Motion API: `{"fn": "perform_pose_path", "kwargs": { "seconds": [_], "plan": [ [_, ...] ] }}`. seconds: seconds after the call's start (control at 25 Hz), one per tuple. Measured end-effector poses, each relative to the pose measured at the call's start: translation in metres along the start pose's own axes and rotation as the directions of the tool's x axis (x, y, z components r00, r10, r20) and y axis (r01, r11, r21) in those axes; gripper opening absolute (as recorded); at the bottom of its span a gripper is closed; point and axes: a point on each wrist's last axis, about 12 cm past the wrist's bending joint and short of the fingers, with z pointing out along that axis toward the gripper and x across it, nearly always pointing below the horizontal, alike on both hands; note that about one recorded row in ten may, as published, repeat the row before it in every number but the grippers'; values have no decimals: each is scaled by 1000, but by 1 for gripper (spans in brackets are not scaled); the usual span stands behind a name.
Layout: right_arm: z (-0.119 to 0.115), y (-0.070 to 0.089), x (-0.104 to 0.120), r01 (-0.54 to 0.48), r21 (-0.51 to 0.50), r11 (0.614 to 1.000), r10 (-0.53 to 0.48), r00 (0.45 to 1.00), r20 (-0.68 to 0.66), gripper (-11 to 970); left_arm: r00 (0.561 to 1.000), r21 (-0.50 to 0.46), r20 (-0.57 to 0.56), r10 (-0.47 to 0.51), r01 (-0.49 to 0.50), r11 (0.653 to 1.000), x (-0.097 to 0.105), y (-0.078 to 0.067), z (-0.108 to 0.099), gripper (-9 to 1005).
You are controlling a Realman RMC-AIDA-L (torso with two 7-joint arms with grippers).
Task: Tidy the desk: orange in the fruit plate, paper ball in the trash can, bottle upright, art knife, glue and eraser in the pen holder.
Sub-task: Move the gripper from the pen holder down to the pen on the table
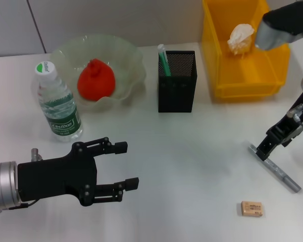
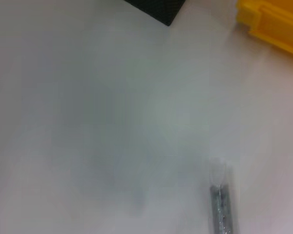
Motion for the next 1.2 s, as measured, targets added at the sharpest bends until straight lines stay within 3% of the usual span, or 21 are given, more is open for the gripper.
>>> {"fn": "perform_pose_path", "kwargs": {
  "seconds": [0.48, 1.2],
  "plan": [
    [21, 2, -12, 91, 32, 995, -92, 996, 11, 667, 1000, 1, 1, 1, -1, 1000, 0, 0, 1, 798],
    [38, 2, -16, 117, 16, 993, -117, 993, 18, 618, 1000, 4, 2, 1, -1, 1000, -1, 0, 1, 798]
  ]
}}
